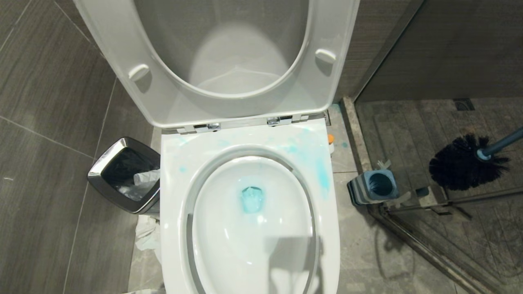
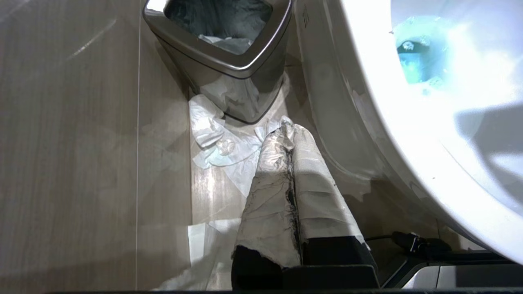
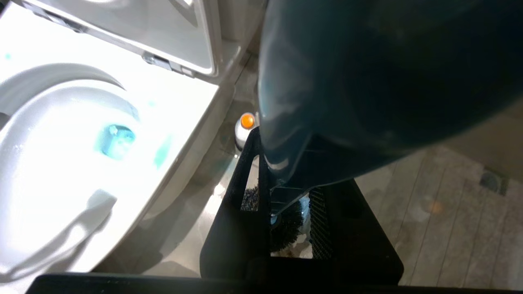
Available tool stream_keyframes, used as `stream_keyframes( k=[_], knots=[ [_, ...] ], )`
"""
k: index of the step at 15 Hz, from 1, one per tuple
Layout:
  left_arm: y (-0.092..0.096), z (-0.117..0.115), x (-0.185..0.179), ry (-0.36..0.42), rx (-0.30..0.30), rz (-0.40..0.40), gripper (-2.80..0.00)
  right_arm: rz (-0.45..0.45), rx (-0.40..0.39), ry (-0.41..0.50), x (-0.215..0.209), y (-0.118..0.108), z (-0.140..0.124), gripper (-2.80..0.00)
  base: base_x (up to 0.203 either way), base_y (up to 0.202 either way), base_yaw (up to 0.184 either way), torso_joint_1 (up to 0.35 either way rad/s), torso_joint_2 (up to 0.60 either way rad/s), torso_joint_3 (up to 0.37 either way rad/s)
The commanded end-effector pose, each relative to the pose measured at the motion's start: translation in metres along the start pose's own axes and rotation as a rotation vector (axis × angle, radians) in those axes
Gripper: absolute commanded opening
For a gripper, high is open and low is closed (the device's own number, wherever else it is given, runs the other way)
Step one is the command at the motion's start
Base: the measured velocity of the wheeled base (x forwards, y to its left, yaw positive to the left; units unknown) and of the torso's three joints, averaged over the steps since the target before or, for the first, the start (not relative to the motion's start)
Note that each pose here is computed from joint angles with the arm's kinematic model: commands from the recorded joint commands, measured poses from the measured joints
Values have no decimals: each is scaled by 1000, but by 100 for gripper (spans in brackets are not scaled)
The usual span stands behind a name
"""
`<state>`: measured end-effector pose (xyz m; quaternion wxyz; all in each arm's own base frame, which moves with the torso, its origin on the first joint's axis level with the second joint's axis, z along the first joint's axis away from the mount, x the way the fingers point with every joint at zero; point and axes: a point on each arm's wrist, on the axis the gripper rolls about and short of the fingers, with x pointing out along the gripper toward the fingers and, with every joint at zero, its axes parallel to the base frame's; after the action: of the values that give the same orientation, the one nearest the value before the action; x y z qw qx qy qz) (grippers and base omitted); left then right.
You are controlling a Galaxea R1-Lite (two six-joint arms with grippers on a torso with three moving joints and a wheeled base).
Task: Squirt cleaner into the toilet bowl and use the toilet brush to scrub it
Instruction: Scrub the toilet bowl
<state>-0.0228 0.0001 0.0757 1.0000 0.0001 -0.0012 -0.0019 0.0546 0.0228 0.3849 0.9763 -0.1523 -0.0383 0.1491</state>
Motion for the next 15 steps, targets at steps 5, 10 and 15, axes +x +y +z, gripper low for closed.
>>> stream_keyframes(
  k=[5,10,15],
  knots=[
    [0,0,0,-1,0,-1,-280,56,-17,10,-18,3,-14,-280,0,0,0,-2,3,200],
    [0,0,0,-1,0,-1,-280,104,-17,-6,-21,5,-17,-280,0,0,0,-1,-1,202],
    [0,0,0,-1,0,-1,-280,232,-14,-10,-10,11,-20,-280,0,0,0,0,3,202]
  ],
)
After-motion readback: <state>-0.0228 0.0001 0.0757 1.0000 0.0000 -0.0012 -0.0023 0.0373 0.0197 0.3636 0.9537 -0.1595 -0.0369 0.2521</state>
